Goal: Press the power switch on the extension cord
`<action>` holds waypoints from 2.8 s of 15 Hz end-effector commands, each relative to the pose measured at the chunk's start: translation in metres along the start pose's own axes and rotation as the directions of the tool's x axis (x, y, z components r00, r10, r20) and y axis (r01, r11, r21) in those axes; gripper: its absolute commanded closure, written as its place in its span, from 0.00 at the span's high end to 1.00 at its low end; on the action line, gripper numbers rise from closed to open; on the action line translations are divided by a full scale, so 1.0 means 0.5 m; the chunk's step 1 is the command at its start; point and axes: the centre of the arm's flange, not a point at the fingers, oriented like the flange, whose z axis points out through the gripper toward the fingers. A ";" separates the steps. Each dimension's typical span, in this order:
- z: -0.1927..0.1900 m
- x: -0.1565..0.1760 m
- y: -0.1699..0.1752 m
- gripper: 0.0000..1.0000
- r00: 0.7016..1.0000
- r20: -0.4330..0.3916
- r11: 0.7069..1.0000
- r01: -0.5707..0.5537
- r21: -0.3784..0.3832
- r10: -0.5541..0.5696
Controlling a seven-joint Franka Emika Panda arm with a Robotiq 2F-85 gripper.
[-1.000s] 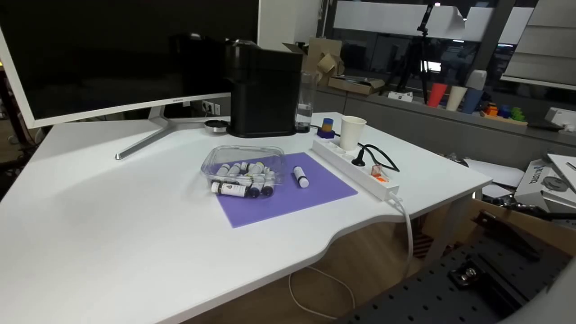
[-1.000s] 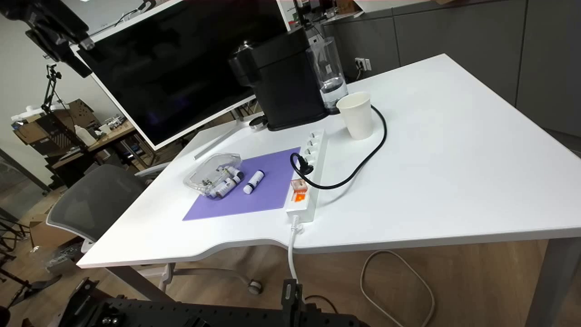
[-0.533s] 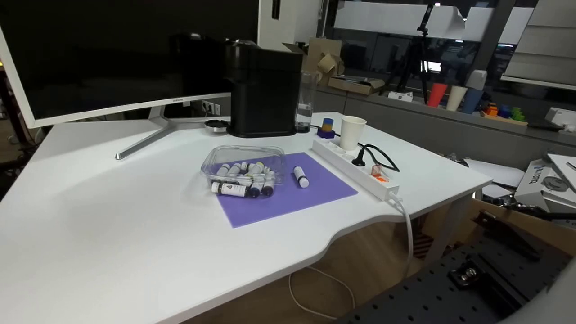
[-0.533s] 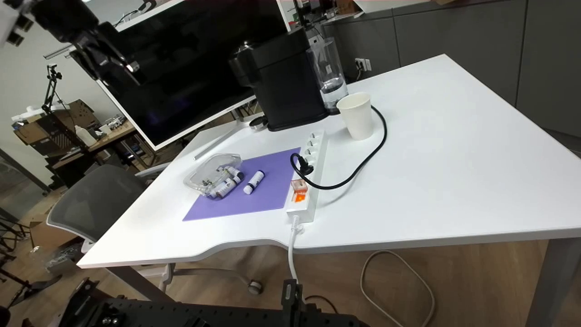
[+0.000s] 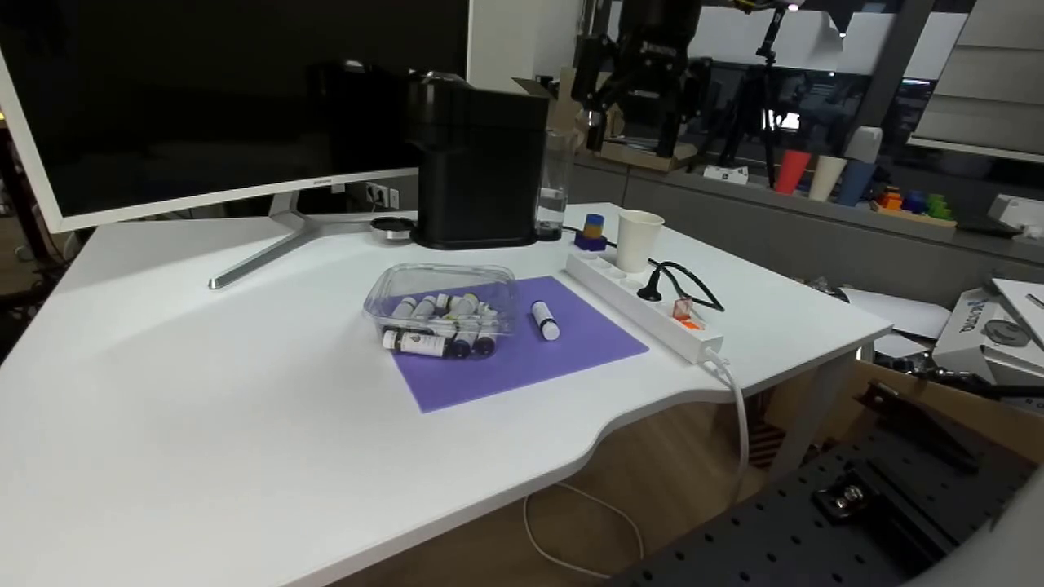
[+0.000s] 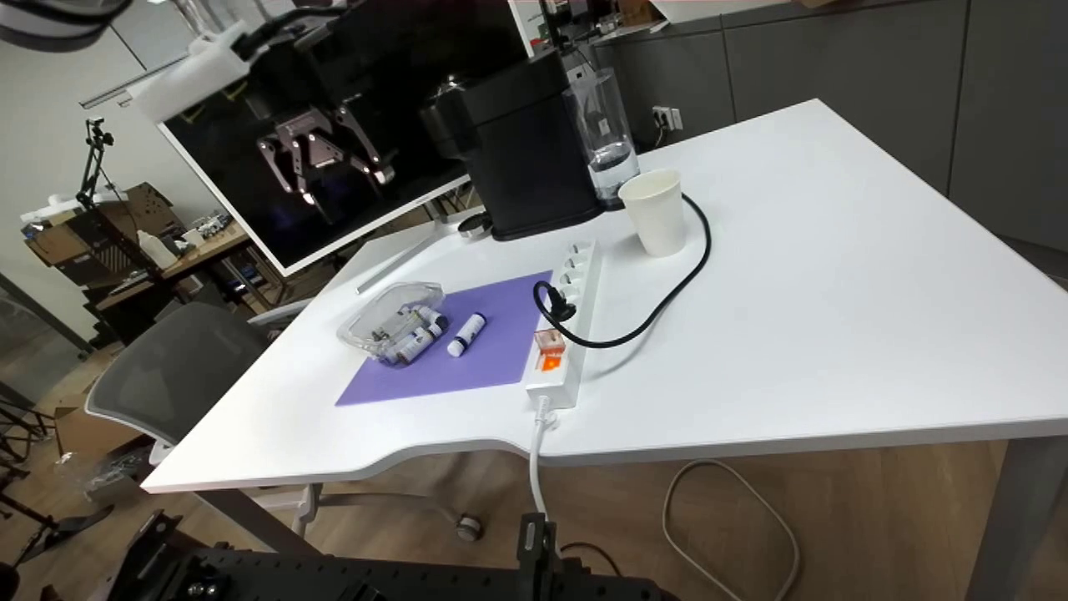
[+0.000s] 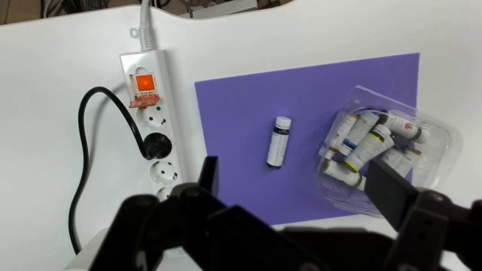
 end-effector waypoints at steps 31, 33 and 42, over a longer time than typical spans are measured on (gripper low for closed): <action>0.340 -0.049 0.229 0.00 0.995 0.004 0.984 0.098 -0.149 -0.099; 0.347 -0.045 0.236 0.00 0.995 0.002 0.984 0.095 -0.149 -0.096; 0.369 -0.039 0.273 0.00 0.997 0.002 0.985 0.070 -0.158 -0.071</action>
